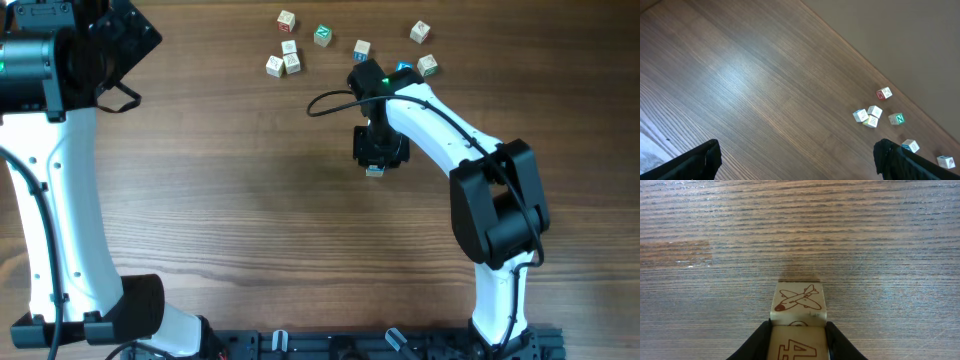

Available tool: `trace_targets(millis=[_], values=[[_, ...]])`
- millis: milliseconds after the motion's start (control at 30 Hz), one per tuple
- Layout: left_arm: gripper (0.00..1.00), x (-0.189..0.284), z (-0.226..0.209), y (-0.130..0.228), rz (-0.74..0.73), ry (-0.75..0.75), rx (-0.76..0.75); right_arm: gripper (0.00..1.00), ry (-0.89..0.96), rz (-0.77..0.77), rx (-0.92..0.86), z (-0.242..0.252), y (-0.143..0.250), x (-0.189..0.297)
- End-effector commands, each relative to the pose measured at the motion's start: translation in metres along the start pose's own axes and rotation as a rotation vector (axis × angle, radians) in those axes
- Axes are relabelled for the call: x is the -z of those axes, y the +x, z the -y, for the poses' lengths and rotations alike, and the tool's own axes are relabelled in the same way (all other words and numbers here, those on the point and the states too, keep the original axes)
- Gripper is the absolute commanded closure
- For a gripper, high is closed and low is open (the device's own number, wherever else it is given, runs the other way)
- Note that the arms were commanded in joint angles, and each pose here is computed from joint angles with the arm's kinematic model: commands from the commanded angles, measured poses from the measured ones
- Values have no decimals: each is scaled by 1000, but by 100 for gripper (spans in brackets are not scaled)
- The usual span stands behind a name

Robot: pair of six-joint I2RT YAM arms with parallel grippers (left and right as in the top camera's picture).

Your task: Form a tower

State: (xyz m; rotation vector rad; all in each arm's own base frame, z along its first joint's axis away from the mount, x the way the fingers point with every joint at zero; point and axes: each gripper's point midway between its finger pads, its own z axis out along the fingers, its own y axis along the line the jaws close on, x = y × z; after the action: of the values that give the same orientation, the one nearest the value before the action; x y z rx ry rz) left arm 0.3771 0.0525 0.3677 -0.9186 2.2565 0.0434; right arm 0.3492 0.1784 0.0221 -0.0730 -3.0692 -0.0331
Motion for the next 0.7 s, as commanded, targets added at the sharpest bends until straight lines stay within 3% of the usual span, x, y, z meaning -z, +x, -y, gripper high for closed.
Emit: trace_targets(millis=[0, 100, 267, 433, 667], values=[[0, 10, -4, -6, 34, 2, 25, 68, -14, 17, 6, -5, -6, 3], [0, 10, -4, -6, 34, 2, 25, 60, -17, 23, 10, -6, -8, 3], [0, 10, -4, -6, 34, 2, 25, 60, -16, 20, 9, -6, -7, 3], [0, 10, -4, -6, 33, 2, 25, 45, -4, -4, 8, -3, -1, 3], [0, 10, -4, -6, 34, 2, 25, 47, -16, 19, 8, -3, 0, 18]])
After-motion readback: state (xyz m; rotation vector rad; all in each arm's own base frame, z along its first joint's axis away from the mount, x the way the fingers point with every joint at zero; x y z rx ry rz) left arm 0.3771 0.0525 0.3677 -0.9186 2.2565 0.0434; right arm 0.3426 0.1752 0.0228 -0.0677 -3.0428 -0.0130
